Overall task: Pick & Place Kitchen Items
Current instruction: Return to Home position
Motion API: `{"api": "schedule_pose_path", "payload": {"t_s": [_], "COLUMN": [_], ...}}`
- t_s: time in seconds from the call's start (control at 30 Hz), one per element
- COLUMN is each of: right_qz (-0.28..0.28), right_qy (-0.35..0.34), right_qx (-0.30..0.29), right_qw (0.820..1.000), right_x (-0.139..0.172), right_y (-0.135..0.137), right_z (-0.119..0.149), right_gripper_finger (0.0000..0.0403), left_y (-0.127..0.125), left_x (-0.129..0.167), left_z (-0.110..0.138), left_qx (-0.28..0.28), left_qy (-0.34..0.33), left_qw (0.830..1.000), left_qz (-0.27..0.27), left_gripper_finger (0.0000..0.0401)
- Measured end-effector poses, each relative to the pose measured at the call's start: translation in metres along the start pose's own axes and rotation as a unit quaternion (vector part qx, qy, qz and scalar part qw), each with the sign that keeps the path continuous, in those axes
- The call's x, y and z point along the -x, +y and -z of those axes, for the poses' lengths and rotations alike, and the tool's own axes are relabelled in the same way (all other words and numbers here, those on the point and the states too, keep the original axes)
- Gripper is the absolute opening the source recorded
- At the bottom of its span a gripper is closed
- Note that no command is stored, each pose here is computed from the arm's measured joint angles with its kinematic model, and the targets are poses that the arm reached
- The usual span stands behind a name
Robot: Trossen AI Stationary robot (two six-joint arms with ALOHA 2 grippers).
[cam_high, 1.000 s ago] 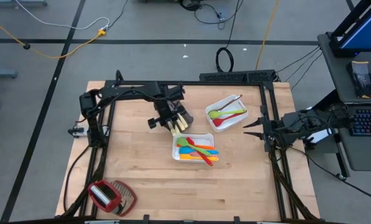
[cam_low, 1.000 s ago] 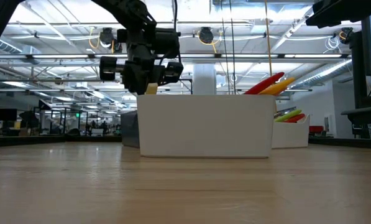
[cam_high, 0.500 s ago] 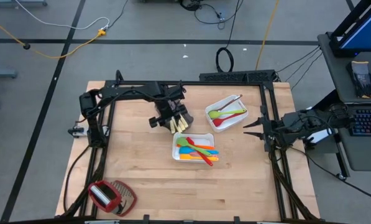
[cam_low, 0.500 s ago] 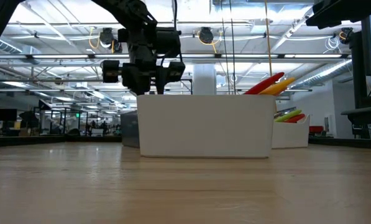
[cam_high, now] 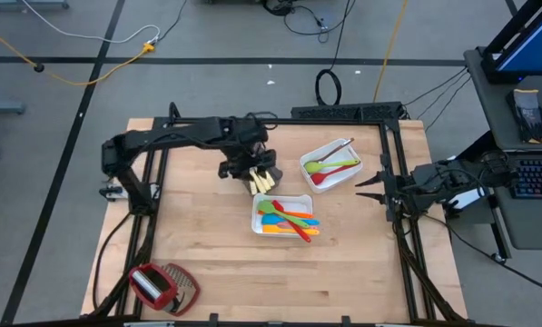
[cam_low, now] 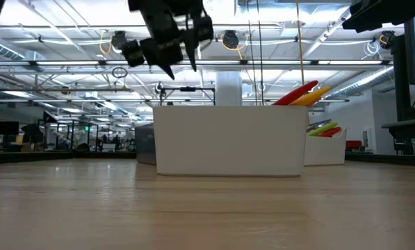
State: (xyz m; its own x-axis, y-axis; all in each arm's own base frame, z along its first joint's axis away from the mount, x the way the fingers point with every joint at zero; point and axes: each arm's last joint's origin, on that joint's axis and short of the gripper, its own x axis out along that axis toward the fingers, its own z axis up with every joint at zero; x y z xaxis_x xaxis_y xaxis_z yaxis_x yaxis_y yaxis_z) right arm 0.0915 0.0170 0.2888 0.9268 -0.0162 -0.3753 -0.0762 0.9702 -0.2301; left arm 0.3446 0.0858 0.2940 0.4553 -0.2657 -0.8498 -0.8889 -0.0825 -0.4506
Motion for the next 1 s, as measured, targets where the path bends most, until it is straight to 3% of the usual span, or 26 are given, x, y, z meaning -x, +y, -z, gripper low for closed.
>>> {"api": "schedule_pose_path", "payload": {"t_s": [0.13,0.3,0.57,0.87,1.0], "right_qz": [0.000,-0.001,-0.001,-0.001,0.000], "right_qy": [0.002,0.005,0.006,0.006,0.006], "right_qx": [0.000,0.001,0.001,0.000,-0.043], "right_qw": [1.000,1.000,1.000,1.000,0.999], "right_x": [0.000,0.000,0.000,0.000,0.000], "right_y": [0.000,0.000,0.000,0.000,0.000], "right_z": [0.000,0.001,0.001,0.001,0.001], "right_gripper_finger": [0.0089,0.0089,0.0089,0.0089,0.0089], "left_y": [-0.001,0.009,0.034,0.055,0.060], "left_x": [0.031,0.067,0.115,0.129,0.129], "left_z": [0.031,0.076,0.132,0.176,0.188], "left_qx": [-0.103,-0.267,-0.328,-0.455,-0.501], "left_qy": [-0.090,-0.166,-0.282,-0.288,-0.294], "left_qw": [0.990,0.948,0.896,0.835,0.807], "left_qz": [0.027,0.048,0.102,0.115,0.107], "left_gripper_finger": [0.0207,0.0207,0.0207,0.0207,0.0207]}}
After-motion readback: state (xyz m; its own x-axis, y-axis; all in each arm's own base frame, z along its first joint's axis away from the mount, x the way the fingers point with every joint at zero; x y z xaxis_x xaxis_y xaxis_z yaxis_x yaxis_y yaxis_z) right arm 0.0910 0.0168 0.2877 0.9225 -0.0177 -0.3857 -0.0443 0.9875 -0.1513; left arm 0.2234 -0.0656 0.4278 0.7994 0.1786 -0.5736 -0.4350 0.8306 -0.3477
